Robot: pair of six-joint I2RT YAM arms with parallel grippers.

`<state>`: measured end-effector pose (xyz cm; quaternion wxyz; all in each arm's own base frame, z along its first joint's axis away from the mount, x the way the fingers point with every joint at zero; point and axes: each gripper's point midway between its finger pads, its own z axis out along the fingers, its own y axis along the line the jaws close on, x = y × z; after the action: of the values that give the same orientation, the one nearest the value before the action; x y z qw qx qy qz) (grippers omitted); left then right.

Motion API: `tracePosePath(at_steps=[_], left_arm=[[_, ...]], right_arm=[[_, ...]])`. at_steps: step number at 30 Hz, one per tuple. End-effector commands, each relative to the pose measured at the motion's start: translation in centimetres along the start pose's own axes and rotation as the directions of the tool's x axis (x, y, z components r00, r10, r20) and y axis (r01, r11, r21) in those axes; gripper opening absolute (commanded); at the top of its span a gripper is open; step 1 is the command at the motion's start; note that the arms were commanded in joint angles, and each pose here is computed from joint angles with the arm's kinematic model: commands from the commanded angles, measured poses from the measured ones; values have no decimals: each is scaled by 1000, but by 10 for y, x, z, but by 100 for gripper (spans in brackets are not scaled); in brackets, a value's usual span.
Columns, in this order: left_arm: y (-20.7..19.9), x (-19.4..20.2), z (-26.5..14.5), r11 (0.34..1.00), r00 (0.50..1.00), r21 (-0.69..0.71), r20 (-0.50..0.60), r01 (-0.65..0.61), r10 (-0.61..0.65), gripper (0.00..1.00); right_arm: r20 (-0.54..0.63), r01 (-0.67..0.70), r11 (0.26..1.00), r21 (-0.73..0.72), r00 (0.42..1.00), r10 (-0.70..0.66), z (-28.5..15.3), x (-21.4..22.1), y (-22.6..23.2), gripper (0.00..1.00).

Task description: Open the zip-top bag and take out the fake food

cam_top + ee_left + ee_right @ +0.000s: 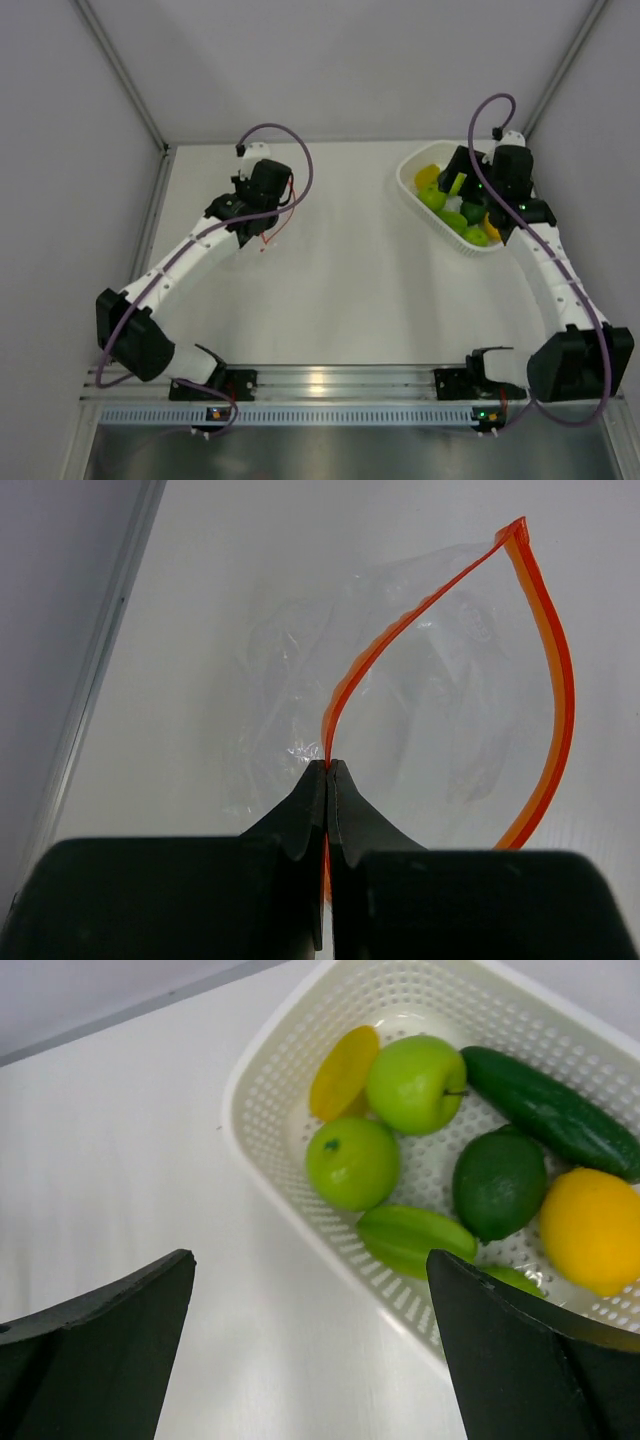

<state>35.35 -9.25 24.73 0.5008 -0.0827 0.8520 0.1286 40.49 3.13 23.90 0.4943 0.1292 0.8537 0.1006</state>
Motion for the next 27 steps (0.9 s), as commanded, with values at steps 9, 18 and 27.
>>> tracePosePath(at_steps=[9,18,27], left_arm=[[-100,3,8,974,997,225,-66,-11,27,24],[-109,-20,-22,925,994,368,8,100,-111,63],[-37,-46,-83,874,948,442,138,200,-287,98]], right_arm=[[105,131,991,4,986,-131,-96,24,19,99],[141,140,990,16,980,-140,-148,30,3,99],[263,146,989,17,954,-145,-215,13,-10,99]])
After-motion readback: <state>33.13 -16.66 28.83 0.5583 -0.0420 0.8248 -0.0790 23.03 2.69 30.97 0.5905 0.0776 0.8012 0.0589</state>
